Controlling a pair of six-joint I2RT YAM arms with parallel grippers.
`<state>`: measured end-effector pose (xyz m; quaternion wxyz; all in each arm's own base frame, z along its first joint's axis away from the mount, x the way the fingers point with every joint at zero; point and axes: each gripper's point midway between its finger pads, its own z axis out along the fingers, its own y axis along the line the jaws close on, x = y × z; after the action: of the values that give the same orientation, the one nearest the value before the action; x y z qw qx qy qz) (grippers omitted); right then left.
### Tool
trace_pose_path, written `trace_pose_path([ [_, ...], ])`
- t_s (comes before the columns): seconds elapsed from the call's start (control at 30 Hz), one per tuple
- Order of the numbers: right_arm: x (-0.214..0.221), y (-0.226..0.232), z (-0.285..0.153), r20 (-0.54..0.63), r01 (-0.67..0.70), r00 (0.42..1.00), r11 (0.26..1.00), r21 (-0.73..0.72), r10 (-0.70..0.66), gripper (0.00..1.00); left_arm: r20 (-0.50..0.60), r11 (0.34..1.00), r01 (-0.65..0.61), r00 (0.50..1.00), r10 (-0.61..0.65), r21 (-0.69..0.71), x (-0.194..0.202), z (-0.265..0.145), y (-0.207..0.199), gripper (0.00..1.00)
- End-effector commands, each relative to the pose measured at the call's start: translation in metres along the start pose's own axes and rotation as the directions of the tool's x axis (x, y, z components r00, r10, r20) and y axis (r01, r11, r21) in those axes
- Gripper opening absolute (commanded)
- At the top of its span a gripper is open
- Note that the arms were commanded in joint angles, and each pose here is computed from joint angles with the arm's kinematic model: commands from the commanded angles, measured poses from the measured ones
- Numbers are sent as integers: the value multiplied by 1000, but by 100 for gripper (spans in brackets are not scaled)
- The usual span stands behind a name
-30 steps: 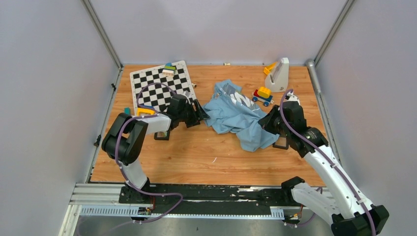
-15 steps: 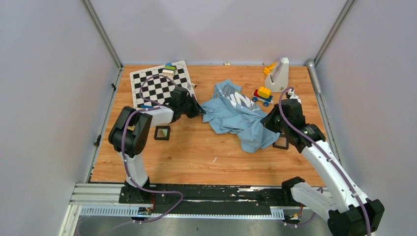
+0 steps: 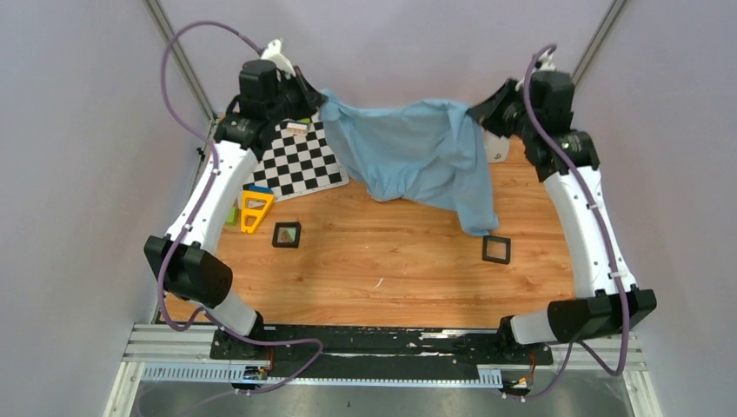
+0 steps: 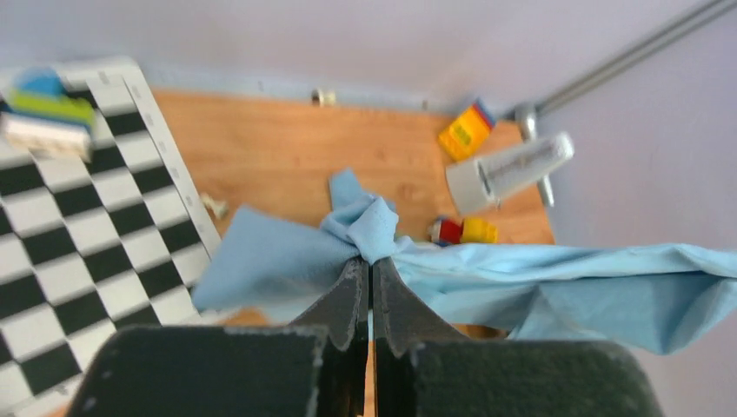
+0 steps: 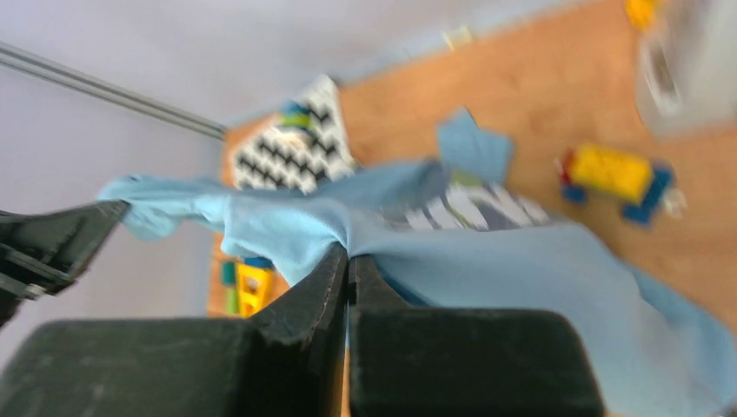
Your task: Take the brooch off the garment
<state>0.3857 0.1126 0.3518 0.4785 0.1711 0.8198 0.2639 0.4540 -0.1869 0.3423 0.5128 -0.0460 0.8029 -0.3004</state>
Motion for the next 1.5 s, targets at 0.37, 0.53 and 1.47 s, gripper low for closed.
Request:
trace_pose_path([
  [0.37, 12, 51, -79, -28, 61, 997, 952, -300, -73, 0, 64, 988, -156, 986, 156, -4, -34, -143, -31, 0],
  [0.53, 108, -23, -68, -171, -80, 984, 979, -186, 48, 0, -183, 986, -146, 970, 158, 79, 94, -153, -17, 0],
  [1.47, 223, -66, -29, -333, 170, 927, 984, -48, -176, 77, -605, 940, -303, 723, 334, 157, 290, -191, -6, 88],
])
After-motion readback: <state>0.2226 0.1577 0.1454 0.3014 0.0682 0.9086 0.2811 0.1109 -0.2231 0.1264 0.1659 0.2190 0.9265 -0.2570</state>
